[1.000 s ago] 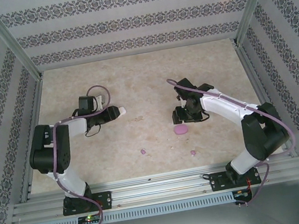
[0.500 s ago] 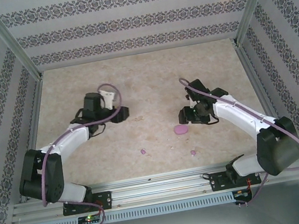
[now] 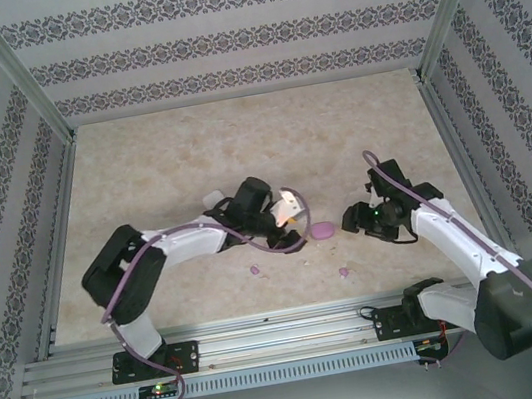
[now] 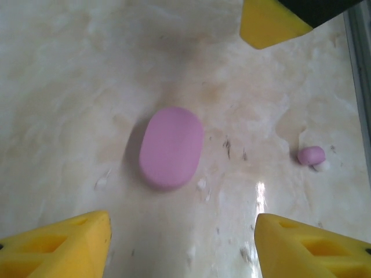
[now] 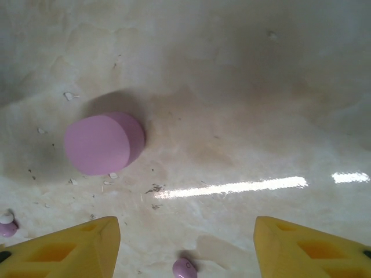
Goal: Insert the wireless bluetooth earbuds into the charging case
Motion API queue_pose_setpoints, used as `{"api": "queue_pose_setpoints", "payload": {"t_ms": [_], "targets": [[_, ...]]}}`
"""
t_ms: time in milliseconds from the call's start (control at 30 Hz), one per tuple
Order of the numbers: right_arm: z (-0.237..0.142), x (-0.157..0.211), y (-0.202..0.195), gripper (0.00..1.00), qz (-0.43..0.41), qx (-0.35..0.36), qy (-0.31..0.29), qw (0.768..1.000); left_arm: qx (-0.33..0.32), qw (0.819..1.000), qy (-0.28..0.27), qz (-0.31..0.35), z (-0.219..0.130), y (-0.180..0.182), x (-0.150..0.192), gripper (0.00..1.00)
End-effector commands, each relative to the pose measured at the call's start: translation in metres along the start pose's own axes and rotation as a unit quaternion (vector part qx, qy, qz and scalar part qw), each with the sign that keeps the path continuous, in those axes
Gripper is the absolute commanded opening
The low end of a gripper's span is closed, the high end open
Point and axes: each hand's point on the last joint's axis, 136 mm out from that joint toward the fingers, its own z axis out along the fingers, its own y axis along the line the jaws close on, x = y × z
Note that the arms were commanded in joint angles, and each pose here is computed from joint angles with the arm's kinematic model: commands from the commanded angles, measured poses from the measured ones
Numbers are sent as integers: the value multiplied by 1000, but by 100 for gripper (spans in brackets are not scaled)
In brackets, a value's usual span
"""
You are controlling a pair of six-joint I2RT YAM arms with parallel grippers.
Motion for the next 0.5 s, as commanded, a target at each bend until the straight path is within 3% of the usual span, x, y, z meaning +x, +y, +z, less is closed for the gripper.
{"api": "queue_pose_setpoints", "payload": {"t_ms": [0,300,467], "targets": [[-3,7,-3,63,19,-22,4,1000,36,995,38,85,26,-14,-2,67],[5,17,-5,64,38,-49,15,998,71,993,69,68,61,-6,2,68],[10,13,-2,64,34,-53,26,998,58,992,94,59,69,1,15,68]]}}
